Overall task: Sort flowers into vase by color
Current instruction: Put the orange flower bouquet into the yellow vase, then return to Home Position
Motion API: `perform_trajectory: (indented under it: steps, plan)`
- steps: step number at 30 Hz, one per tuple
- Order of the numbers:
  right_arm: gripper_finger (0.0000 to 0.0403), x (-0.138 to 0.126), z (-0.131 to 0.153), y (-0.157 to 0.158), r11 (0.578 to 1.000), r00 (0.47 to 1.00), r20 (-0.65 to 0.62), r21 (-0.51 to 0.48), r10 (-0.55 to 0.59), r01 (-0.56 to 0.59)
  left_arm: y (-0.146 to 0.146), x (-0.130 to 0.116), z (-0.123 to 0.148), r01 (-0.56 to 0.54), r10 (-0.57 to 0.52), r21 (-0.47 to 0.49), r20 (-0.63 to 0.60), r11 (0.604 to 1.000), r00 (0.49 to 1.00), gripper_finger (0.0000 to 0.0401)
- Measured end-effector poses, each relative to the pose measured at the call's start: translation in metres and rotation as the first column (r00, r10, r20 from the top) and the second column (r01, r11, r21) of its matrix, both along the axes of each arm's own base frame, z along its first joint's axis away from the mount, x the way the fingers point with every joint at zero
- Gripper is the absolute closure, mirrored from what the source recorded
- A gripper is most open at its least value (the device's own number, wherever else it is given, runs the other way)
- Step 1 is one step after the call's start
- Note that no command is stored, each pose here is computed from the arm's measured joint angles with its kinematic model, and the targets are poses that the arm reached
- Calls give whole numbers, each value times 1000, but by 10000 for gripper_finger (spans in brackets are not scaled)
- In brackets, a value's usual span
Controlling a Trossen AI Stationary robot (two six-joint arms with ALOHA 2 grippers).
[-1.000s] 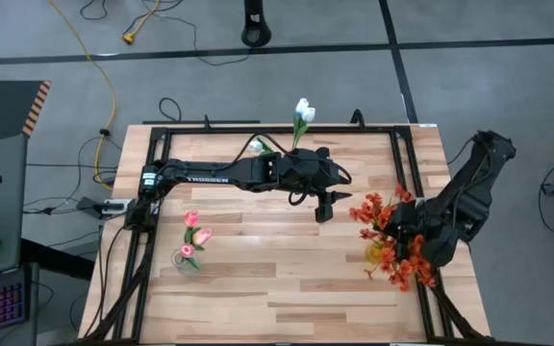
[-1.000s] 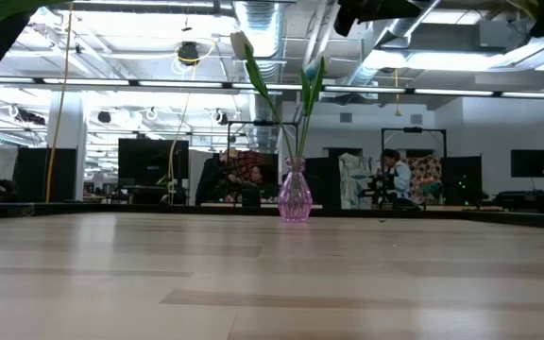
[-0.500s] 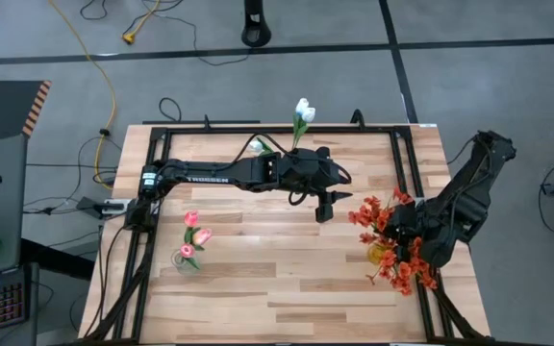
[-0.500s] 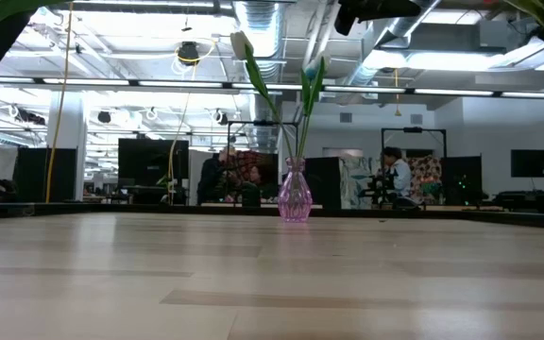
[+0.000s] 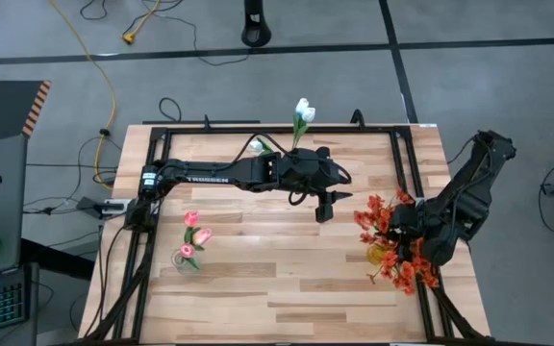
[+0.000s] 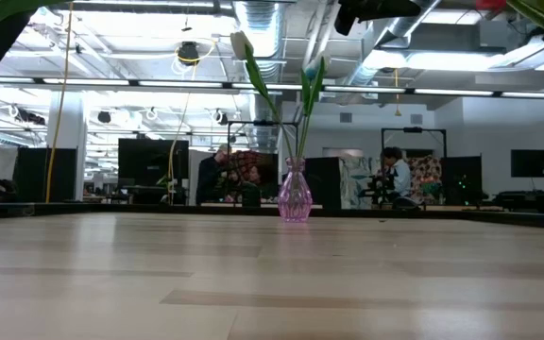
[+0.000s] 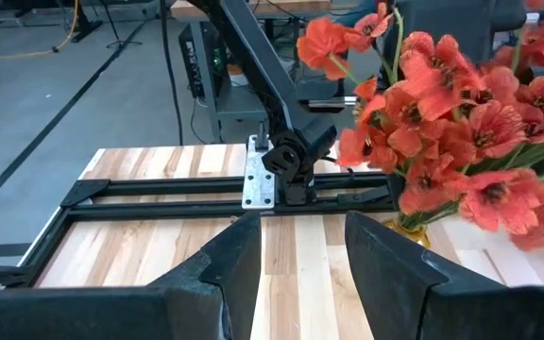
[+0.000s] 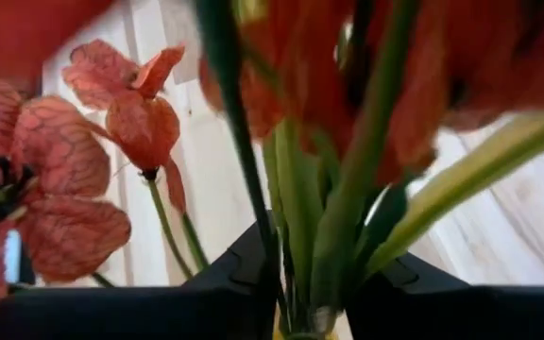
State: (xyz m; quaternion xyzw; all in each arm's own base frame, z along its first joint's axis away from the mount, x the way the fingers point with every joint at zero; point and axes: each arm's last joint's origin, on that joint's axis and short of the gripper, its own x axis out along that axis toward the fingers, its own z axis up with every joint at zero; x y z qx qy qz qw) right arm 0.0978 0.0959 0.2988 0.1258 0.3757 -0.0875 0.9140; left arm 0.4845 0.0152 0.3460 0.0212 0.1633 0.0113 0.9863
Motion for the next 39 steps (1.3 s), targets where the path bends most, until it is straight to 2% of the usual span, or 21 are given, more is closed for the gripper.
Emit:
perform_trajectory:
  steps: [9,25,39]
  plan:
    - [245,-11,5,-8,989,995,-57,130,76,-69,0,0,0,0,0,0,0,1000,1000,258]
    - [257,-28,14,-26,962,991,-32,247,128,-116,0,0,0,0,0,0,0,1000,1000,258]
    - [258,-47,23,-49,929,989,57,341,134,-146,0,0,0,0,0,0,0,1000,1000,258]
